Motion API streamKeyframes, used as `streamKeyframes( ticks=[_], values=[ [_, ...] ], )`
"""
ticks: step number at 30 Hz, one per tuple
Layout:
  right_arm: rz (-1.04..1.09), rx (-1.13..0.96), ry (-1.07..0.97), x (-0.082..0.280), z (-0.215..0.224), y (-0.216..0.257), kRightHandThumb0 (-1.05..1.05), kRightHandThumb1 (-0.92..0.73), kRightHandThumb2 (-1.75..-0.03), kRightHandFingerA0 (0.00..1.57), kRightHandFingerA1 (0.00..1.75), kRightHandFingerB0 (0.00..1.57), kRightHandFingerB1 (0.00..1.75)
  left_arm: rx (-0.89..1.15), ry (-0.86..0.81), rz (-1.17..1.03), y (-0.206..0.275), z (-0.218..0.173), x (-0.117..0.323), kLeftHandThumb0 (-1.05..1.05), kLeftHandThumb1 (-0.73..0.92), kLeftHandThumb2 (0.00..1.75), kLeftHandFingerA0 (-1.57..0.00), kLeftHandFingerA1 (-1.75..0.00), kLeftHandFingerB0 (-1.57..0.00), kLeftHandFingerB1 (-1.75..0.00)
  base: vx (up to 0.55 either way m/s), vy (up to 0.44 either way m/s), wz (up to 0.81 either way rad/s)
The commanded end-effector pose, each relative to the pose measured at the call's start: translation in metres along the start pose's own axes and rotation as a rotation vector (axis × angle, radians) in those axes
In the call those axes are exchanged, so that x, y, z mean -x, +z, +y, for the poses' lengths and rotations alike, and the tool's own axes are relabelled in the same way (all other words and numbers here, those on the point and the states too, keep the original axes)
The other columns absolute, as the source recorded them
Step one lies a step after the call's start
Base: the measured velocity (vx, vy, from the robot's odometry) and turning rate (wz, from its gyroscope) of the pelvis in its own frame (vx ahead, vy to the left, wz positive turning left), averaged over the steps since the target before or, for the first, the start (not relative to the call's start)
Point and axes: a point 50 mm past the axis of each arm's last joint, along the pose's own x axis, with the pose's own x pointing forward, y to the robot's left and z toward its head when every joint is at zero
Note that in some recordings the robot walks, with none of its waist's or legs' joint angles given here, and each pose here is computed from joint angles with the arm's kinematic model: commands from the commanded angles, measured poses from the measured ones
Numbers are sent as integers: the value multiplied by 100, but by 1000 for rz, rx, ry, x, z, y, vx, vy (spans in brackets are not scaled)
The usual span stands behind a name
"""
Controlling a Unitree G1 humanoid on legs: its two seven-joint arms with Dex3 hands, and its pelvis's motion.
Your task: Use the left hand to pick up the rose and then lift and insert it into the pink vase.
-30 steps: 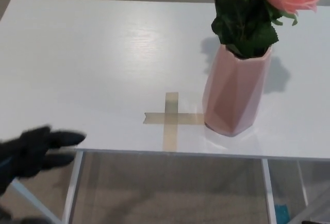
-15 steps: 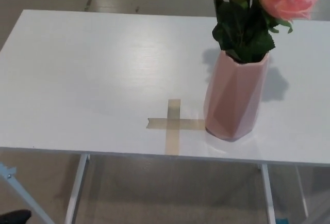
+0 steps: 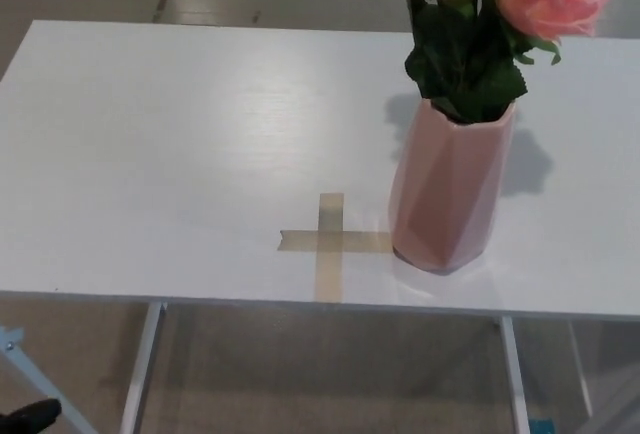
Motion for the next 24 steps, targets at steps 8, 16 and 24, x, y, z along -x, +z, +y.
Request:
streamKeyframes(
  ticks=[8, 16, 24],
  values=[
    [-14, -15, 28, -2, 8, 7, -34, -64, -59, 66, 43, 54, 39, -172, 351, 285, -50, 21, -8, -54, 51, 56, -31, -34, -28, -31, 0, 0, 0],
    [-34, -31, 34, -3, 8, 14, -34, -64, -59, 64, 43, 54, 39, -274, 350, 300, -46, 21, -14, -55, 51, 56, -33, -34, -28, -31, 0, 0, 0],
    [-31, -41, 37, -4, 11, 18, -34, -64, -59, 64, 43, 55, 39, -258, 360, 278, -41, 21, -20, -55, 51, 56, -34, -34, -28, -31, 0, 0, 0]
  ],
)
